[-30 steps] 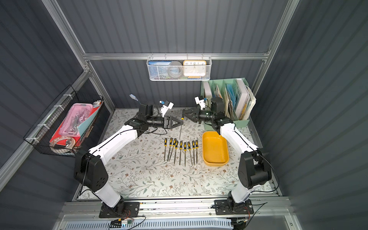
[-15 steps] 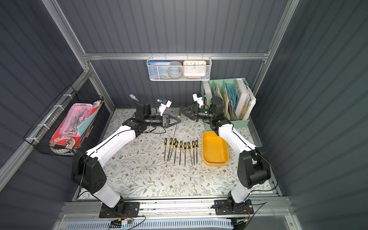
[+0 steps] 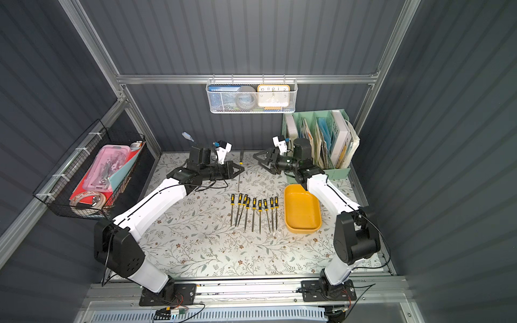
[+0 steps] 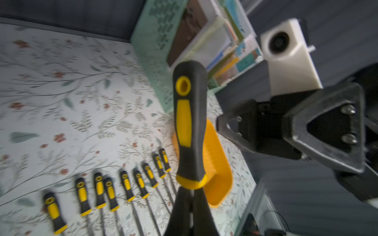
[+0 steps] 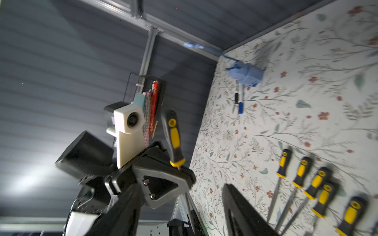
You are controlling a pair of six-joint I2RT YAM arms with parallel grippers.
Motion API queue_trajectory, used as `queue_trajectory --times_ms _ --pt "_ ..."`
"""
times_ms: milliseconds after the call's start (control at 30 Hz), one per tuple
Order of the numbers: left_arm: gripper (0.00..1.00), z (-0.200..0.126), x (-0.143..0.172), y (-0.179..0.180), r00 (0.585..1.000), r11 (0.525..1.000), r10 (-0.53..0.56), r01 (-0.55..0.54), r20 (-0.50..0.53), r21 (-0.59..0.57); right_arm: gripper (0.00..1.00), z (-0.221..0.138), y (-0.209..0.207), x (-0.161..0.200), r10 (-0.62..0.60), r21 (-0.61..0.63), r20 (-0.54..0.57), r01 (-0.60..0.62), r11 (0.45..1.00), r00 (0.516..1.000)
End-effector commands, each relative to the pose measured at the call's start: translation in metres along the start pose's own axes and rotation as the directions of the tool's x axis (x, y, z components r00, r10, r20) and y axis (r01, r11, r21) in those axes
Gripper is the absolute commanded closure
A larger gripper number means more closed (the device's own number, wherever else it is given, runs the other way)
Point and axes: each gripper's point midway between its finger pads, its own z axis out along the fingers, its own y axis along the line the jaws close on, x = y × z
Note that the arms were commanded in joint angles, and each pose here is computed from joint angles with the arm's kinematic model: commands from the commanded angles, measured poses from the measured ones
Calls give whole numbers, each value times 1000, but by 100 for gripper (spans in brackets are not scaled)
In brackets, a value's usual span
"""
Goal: Take the file tool out of the storage box
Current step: Pick up the file tool from the storage box, then place the file tool at the center of the board.
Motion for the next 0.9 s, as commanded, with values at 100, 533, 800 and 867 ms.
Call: queue_trajectory --times_ms 100,533,800,867 --pt "100 -10 46 112 992 861 -122 102 -8 -498 26 -44 -45 -11 -81 330 108 41 943 991" --pt "100 26 111 192 975 734 -188 60 -117 -676 21 -60 -78 0 -50 455 77 10 890 996" --pt "100 40 131 201 968 751 -192 40 -159 -659 20 -68 -88 6 -39 488 71 0 873 997" --pt "100 41 138 204 966 750 -194 35 -169 -660 20 -69 -91 8 -33 493 70 -6 870 997"
